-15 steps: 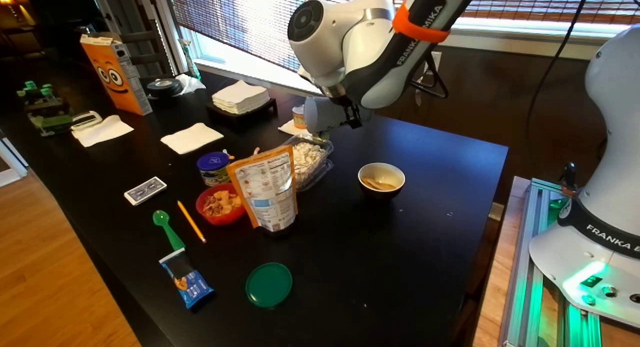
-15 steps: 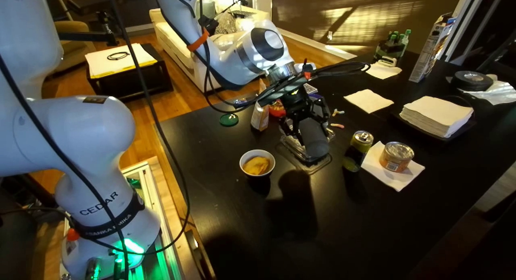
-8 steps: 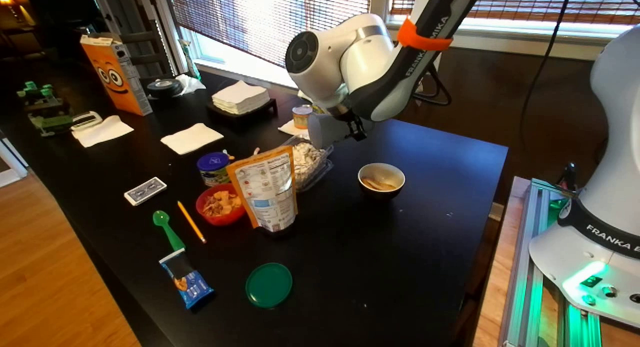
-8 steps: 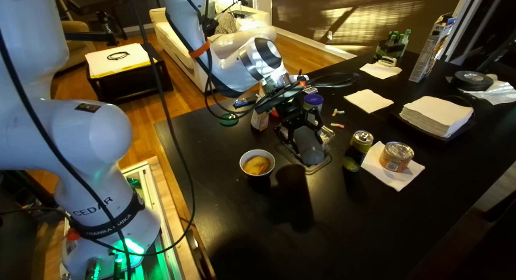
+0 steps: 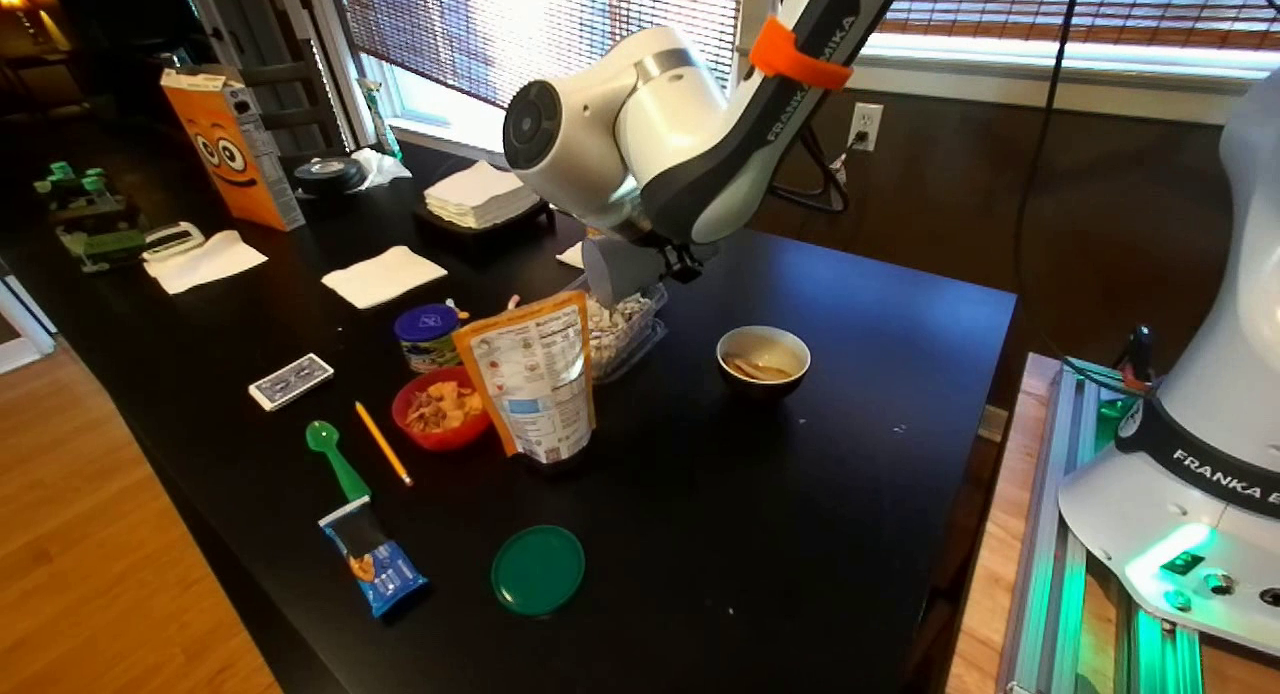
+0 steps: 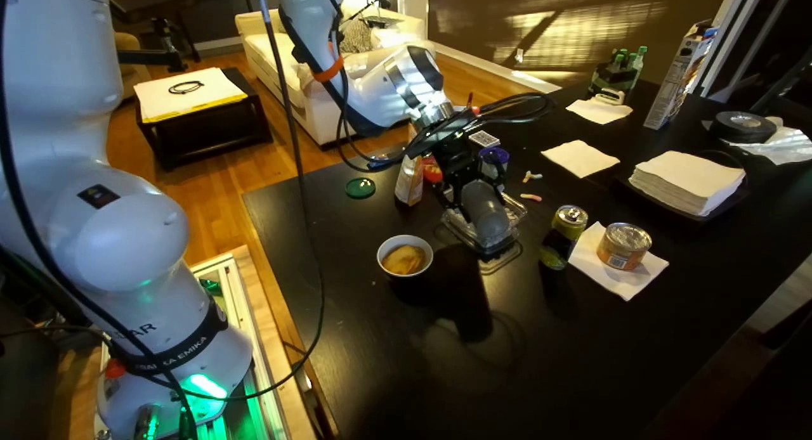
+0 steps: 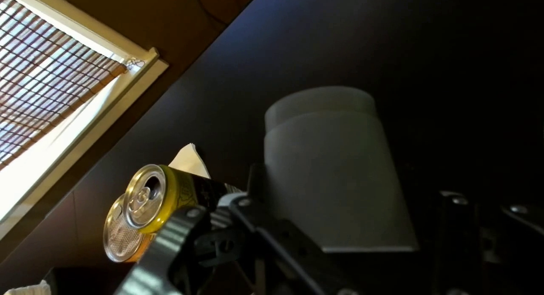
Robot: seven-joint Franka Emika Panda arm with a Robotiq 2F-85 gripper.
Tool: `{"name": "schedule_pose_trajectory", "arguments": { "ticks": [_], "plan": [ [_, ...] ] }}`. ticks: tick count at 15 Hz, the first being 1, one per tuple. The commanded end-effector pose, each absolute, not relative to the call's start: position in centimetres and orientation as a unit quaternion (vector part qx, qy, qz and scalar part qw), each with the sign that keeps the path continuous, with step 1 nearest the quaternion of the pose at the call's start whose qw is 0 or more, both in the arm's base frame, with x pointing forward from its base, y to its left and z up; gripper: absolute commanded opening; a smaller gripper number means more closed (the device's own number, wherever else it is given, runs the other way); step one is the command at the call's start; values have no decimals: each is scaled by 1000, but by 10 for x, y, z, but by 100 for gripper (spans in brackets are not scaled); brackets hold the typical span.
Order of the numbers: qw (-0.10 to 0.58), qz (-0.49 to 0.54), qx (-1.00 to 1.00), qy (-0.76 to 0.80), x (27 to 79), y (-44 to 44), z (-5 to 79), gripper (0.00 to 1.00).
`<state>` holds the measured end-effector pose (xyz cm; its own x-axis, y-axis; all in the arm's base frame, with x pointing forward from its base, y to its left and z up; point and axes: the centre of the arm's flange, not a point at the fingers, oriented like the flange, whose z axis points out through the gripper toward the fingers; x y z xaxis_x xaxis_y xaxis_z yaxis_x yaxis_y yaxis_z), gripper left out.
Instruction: Use the grey cup to get some of the contents of the clear lunchbox
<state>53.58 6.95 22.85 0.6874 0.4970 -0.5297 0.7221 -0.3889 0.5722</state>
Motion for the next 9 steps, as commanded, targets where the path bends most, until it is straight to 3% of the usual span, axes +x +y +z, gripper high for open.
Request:
{"name": "schedule_pose_trajectory", "arguments": {
  "ticks": [1, 9],
  "plan": [
    [418, -138, 816, 375, 548, 62, 231, 50],
    [422, -162, 801, 393, 560, 59, 223, 50]
  ]
}}
